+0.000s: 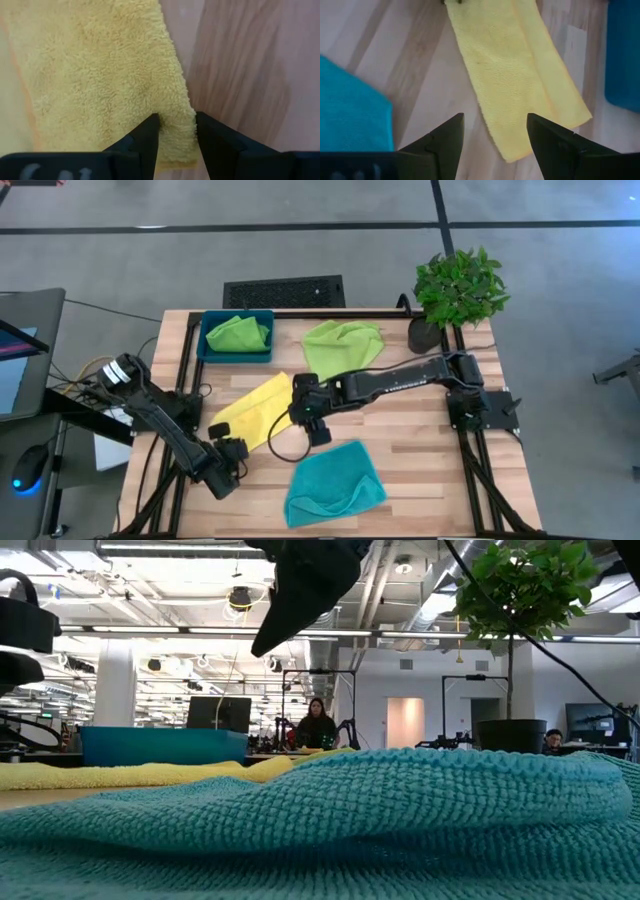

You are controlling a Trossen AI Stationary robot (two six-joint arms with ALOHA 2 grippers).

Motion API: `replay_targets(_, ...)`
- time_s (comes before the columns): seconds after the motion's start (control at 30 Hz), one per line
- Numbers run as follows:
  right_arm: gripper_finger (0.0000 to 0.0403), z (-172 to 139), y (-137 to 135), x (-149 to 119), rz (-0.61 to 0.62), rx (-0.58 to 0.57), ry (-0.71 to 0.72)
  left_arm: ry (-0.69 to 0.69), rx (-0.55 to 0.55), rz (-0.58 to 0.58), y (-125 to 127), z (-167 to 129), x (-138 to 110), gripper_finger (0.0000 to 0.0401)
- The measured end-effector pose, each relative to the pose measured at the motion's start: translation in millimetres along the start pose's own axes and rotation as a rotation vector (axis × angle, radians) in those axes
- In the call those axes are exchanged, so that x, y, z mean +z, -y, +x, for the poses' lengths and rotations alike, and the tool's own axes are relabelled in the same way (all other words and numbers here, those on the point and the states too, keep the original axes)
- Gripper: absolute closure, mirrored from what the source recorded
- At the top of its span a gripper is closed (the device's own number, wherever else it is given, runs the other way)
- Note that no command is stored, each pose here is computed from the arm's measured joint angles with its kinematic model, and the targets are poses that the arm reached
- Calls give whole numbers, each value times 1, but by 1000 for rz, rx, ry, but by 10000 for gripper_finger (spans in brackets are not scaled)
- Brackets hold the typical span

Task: Fold microfiber towels
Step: Fold the yellow towel

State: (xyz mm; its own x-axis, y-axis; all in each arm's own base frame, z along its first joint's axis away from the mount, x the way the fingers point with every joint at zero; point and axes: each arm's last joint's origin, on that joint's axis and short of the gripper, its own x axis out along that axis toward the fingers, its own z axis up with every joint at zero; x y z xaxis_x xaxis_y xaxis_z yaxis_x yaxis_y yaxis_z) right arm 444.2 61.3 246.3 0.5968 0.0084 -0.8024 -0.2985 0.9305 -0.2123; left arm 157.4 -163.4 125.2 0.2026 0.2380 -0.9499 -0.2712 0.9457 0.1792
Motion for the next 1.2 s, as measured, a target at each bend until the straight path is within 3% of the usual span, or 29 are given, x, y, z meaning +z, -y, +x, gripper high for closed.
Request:
replay_targets(0.2,163,0,-3,1,-5,4,1,-16,-1,-58,0,1,-1,293)
replay_targets(0.43,163,5,8,-7,51,0,-45,-29,-5,-59,0,1,-1,392)
replay_targets(0.7,163,5,12,-13,57,4,-90,-94,62,77,-2,-20,23,399)
replay_targets(0.83,163,5,11,-15,63,12,-120,-162,106,127,-16,-22,40,400)
replay_targets(1.2,163,-3,3,-22,71,35,-215,-119,96,259,-52,-10,99,401)
